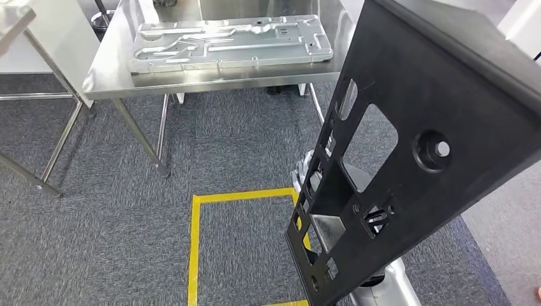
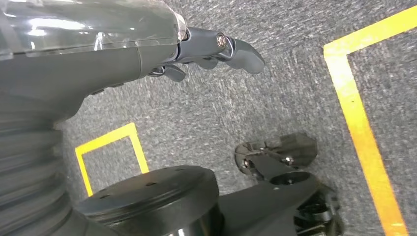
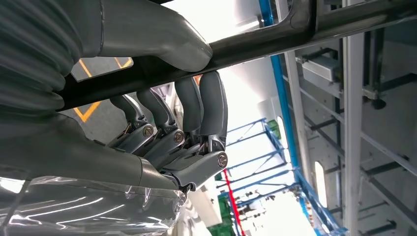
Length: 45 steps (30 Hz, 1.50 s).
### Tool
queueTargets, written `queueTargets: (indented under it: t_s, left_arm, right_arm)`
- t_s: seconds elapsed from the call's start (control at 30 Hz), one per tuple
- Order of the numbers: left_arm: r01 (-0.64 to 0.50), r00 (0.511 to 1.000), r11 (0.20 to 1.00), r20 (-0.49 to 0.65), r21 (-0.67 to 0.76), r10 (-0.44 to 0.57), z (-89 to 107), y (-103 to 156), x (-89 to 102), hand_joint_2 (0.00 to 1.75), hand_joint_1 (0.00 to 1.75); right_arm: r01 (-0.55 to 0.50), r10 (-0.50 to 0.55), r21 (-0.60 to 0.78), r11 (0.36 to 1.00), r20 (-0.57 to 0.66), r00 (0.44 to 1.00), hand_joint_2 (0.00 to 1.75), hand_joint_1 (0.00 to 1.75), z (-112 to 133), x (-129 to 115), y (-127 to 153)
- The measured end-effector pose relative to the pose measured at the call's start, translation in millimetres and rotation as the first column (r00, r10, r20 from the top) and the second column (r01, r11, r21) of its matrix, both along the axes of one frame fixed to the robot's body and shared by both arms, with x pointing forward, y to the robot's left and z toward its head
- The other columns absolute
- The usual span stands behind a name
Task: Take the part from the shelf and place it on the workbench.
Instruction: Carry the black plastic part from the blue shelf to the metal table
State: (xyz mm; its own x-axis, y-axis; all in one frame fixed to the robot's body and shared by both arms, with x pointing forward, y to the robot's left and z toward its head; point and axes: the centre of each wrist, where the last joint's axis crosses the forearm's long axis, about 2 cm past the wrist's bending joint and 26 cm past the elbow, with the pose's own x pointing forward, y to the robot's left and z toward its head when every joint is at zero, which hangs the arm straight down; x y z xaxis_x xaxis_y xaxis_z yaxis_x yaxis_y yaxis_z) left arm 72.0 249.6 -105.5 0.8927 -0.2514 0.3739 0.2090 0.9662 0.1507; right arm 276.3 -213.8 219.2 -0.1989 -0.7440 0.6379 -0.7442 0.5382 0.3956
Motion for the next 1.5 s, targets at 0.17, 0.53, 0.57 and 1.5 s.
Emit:
queueTargets:
  t_s: [0.17,0.53,0.57,1.5]
  left_arm:
    - [0.0,1.0,1.0,-0.001,-0.006,0.0,0.1,-2,-0.4,1.75,0.0]
    - [0.002,1.0,1.0,-0.001,-0.015,-0.003,0.1,-3,-0.9,1.75,0.0]
    - [0.003,1.0,1.0,0.0,-0.016,-0.003,0.1,-3,-0.7,1.75,0.0]
    - [-0.003,1.0,1.0,-0.004,-0.013,0.003,-0.5,-2,-3.4,1.75,0.0]
  right_arm:
    - [-0.005,0.005,0.001,1.0,0.014,1.0,1.75,1.64,3,2,0]
    - [-0.01,0.01,0.006,1.0,0.024,1.0,1.75,1.64,9,7,0]
    - [-0.01,0.009,0.007,1.0,0.027,1.0,1.75,1.64,10,8,0]
    - [-0.007,0.007,0.016,1.0,0.023,1.0,1.75,1.64,15,15,2]
